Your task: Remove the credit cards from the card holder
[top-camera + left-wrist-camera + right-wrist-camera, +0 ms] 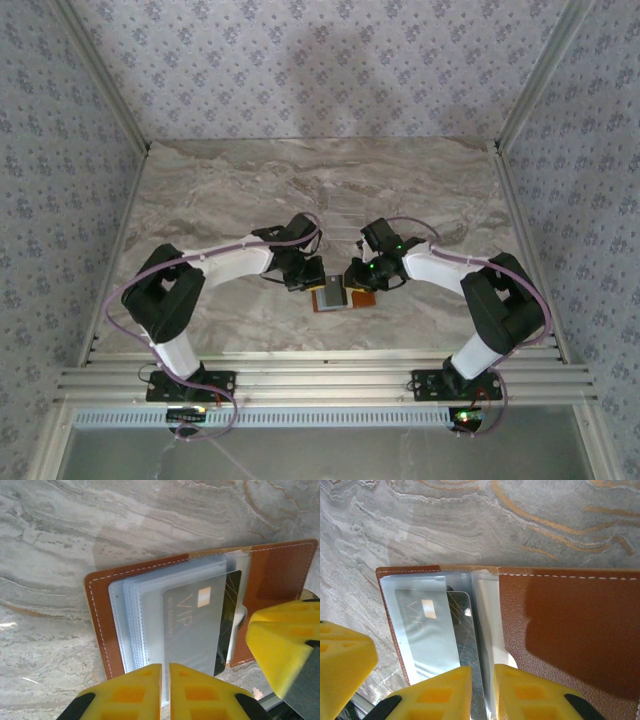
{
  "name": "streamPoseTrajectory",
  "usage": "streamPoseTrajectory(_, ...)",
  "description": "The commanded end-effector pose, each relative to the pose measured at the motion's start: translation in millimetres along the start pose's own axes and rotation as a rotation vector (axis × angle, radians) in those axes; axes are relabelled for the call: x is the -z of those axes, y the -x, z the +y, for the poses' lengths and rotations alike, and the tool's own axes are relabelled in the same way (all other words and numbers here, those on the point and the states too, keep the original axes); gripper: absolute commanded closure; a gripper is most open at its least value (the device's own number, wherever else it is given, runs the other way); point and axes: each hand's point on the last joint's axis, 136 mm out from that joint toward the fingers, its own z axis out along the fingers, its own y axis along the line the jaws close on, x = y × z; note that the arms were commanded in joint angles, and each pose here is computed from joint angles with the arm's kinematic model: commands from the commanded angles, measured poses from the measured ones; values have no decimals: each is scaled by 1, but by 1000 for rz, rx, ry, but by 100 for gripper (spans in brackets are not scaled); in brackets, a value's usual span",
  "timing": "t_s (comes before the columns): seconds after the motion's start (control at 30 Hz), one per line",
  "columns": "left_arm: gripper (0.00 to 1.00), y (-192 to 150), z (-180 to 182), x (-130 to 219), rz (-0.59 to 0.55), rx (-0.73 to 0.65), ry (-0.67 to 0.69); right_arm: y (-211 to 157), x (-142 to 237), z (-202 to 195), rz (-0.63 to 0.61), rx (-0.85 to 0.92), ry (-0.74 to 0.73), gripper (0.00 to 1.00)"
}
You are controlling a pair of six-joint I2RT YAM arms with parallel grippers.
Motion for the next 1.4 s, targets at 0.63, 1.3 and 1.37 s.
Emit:
streamPoseTrajectory(0.63, 88, -9, 30, -29, 64, -3, 117, -7, -19, -1, 80, -51, 139, 79)
streamPoseTrajectory(1.3, 88, -10, 33, -32, 69, -1, 128, -6, -18, 18, 72, -72, 324, 80)
streamPoseTrajectory(1.37, 88, -11, 33, -32, 70, -2, 129, -6, -16, 19, 65, -66, 329, 81)
